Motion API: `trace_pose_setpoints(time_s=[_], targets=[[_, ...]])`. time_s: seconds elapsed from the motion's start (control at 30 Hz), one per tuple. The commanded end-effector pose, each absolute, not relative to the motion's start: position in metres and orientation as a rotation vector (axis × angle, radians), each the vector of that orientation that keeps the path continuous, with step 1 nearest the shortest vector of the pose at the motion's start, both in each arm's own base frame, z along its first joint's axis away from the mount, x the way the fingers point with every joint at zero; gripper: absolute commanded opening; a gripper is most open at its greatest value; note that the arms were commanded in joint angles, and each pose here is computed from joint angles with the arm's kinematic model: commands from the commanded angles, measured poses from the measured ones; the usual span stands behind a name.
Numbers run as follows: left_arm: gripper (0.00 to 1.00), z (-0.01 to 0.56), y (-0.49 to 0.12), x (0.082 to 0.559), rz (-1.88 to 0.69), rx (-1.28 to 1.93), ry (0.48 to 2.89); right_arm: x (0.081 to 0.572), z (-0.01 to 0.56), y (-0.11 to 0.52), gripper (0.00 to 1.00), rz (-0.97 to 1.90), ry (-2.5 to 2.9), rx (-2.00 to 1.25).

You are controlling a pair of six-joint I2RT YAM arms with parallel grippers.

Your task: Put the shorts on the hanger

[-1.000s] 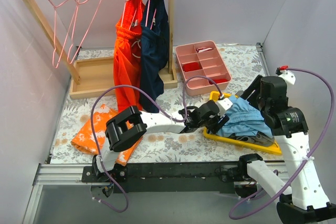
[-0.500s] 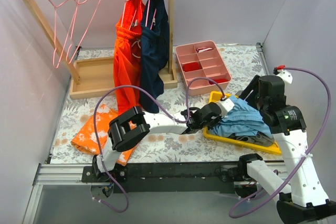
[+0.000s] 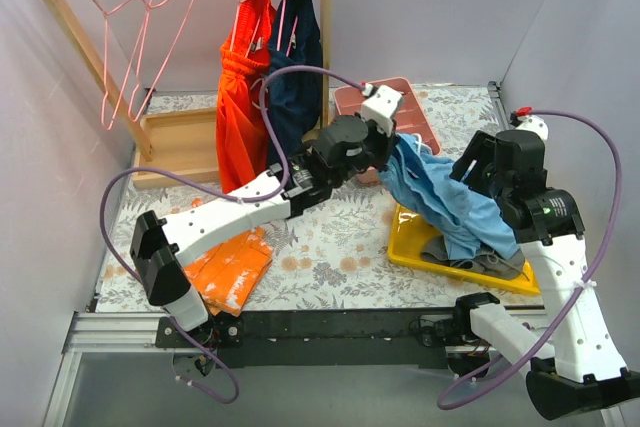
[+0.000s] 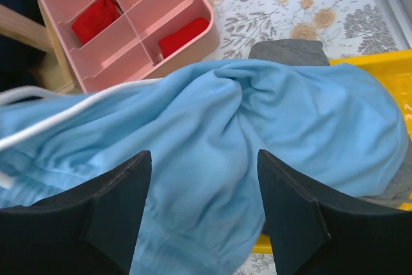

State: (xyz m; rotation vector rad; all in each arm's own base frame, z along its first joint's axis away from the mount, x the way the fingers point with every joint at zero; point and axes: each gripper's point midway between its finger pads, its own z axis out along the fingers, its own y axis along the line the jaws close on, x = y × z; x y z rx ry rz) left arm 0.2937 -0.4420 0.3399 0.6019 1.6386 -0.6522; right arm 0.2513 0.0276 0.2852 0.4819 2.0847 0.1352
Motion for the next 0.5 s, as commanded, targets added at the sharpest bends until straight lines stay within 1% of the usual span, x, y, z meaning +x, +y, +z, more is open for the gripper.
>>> trace_pose_setpoints(time_s=[0.0, 0.1, 0.13, 0.2, 0.23, 0.33, 0.47], targets=[[0.00, 0.365, -0.405, 0.303, -0.678, 0.516, 1.699, 0.263, 0.290, 0.056, 0.74, 0.266, 2.104, 0.285], [0.00, 0.375, -0.391, 0.310, -0.661, 0.503, 1.722, 0.264, 0.292, 0.074, 0.73, 0.362, 2.103, 0.193], [0.00, 0.369, -0.388, 0.311, -0.644, 0.518, 1.750, 0.264, 0.297, 0.079, 0.73, 0.393, 2.087, 0.166], [0.00, 0.368, -0.386, 0.313, -0.628, 0.521, 1.761, 0.263, 0.303, 0.086, 0.75, 0.431, 2.064, 0.113], [0.00, 0.365, -0.386, 0.312, -0.627, 0.531, 1.772, 0.258, 0.307, 0.103, 0.76, 0.519, 2.060, 0.039], [0.00, 0.359, -0.385, 0.314, -0.619, 0.535, 1.794, 0.249, 0.301, 0.132, 0.77, 0.581, 2.089, -0.082], [0.00, 0.352, -0.385, 0.316, -0.608, 0.538, 1.818, 0.233, 0.278, 0.171, 0.78, 0.544, 2.154, -0.190]])
